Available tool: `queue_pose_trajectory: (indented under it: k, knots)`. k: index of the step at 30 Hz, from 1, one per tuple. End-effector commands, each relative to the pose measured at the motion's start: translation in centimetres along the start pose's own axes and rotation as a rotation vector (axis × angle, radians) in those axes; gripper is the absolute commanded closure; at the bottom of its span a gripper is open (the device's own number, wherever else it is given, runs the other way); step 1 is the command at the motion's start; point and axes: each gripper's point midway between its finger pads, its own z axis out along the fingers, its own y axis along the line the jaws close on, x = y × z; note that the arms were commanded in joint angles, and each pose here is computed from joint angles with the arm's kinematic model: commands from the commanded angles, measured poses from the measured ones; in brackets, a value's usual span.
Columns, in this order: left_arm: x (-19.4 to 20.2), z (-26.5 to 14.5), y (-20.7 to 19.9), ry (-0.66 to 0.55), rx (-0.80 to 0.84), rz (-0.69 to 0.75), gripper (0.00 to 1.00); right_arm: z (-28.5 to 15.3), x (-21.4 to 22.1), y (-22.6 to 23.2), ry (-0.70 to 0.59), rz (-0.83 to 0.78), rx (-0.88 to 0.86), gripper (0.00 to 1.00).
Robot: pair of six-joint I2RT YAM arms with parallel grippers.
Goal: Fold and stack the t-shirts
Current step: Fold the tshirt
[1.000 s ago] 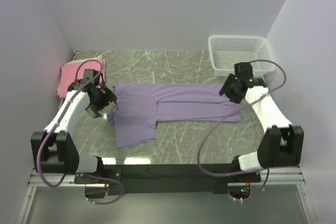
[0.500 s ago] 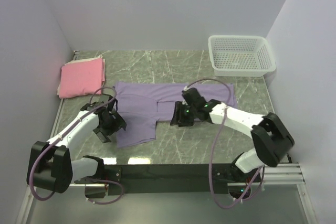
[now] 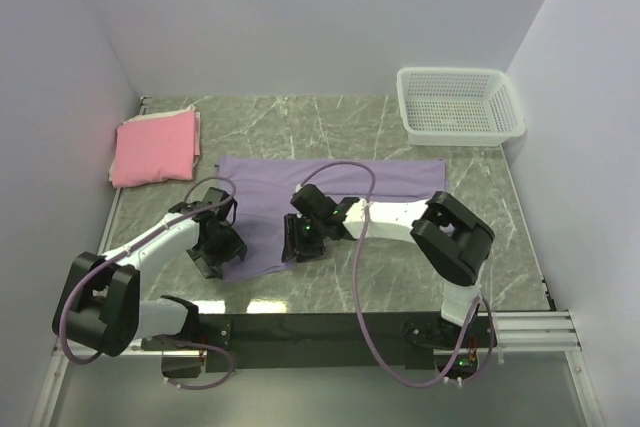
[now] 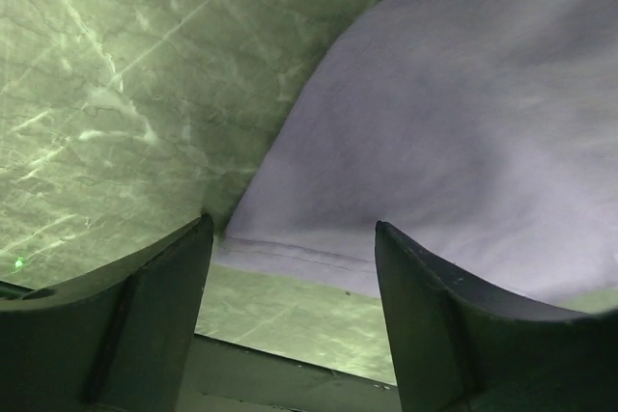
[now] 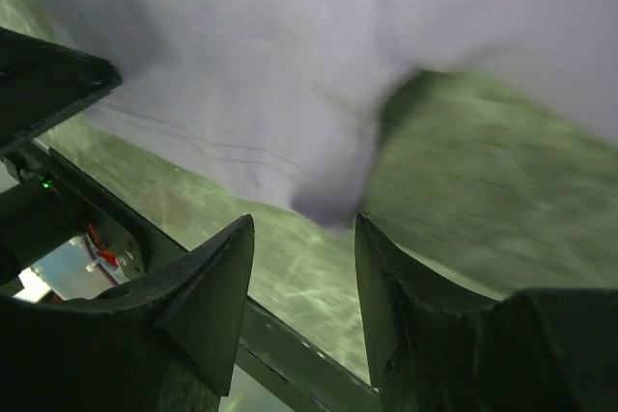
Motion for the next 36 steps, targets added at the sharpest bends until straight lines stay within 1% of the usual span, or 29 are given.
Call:
queue_pose_trajectory:
  k: [1,3,6,7,8,9,10,12,13,15,16,19,20,21,23,24,26,27,28,29,30,31,32,33,35,36]
  knots:
    - [0.2,0.6,0.1,-0.01,-0.008,-0.008,0.28,0.7,0.1,1.1,0.005,0.002,0.021,0.47]
    - [0.4,0.9,0.3,-0.007,-0.018,-0.006,0.29,1.2,0.7,0.6,0.024,0.012,0.05,0.47]
    - [0.7,1.2,0.6,-0.008,-0.03,-0.002,0.37,1.9,1.0,-0.1,0.04,0.022,0.099,0.48]
    - [0.7,1.3,0.7,-0.01,-0.033,0.0,0.43,2.0,1.1,-0.2,0.041,0.02,0.109,0.5]
    - [0.6,1.2,0.6,-0.012,-0.031,-0.001,0.47,2.1,1.3,-0.5,0.046,0.024,0.128,0.52]
    - [0.6,1.2,0.5,-0.016,-0.028,-0.004,0.5,2.1,1.3,-0.6,0.046,0.02,0.134,0.56]
    - [0.4,1.1,0.3,-0.021,-0.022,-0.005,0.58,2.2,1.3,-0.7,0.049,0.023,0.142,0.65]
    - [0.2,0.9,0.0,-0.03,-0.007,-0.005,0.67,2.2,1.3,-0.8,0.048,0.019,0.149,0.76]
    - [0.0,0.7,-0.5,-0.037,0.007,-0.005,0.77,2.1,1.2,-0.7,0.045,0.016,0.144,0.85]
    - [-0.3,0.3,-0.9,-0.045,0.024,0.006,0.85,1.8,0.9,-0.3,0.034,0.005,0.13,0.93]
    - [-0.7,0.0,-1.3,-0.059,0.032,0.007,0.9,1.7,0.8,-0.1,0.03,0.001,0.123,1.0]
    - [-2.1,-1.5,-2.5,-0.103,0.055,0.018,0.98,0.9,0.0,0.7,0.002,-0.019,0.108,1.0]
    - [-2.6,-2.0,-2.8,-0.12,0.057,0.022,0.99,0.5,-0.4,0.8,-0.007,-0.026,0.109,1.0]
    - [-3.8,-3.5,-4.1,-0.153,0.09,0.027,0.99,-0.1,-1.1,1.5,-0.032,-0.034,0.098,1.0]
    - [-5.2,-4.8,-4.9,-0.198,0.088,0.045,0.99,-0.8,-2.3,1.8,-0.053,-0.034,0.091,1.0]
    - [-6.5,-6.4,-6.5,-0.236,0.127,0.048,0.99,-1.5,-3.2,2.5,-0.074,-0.033,0.074,1.0]
    - [-8.0,-7.2,-7.8,-0.275,0.129,0.086,0.99,-2.2,-4.7,2.2,-0.087,0.002,0.074,1.0]
    - [-9.3,-8.7,-9.4,-0.311,0.163,0.091,0.99,-2.5,-5.7,2.4,-0.098,0.014,0.066,1.0]
    - [-10.0,-9.1,-10.1,-0.328,0.164,0.103,0.99,-2.7,-6.3,2.6,-0.101,0.027,0.049,1.0]
    - [-10.7,-8.6,-10.6,-0.337,0.138,0.136,0.99,-3.1,-7.6,2.2,-0.119,0.057,0.042,1.0]
    - [-11.9,-9.9,-12.2,-0.367,0.168,0.146,0.99,-3.3,-8.2,2.2,-0.124,0.068,0.032,1.0]
    - [-12.4,-10.0,-12.9,-0.377,0.169,0.163,0.99,-3.5,-8.8,2.0,-0.129,0.08,0.028,1.0]
    - [-13.0,-9.2,-13.4,-0.379,0.139,0.195,0.99,-3.5,-9.4,2.1,-0.126,0.091,0.015,1.0]
    - [-13.9,-10.0,-14.7,-0.404,0.165,0.202,0.99,-3.7,-10.3,1.5,-0.13,0.107,0.015,1.0]
    - [-14.5,-9.0,-15.9,-0.4,0.154,0.245,0.99,-3.8,-11.0,1.6,-0.125,0.113,0.004,1.0]
    - [-15.2,-9.3,-16.9,-0.417,0.17,0.25,0.99,-3.4,-11.2,1.1,-0.114,0.122,0.012,1.0]
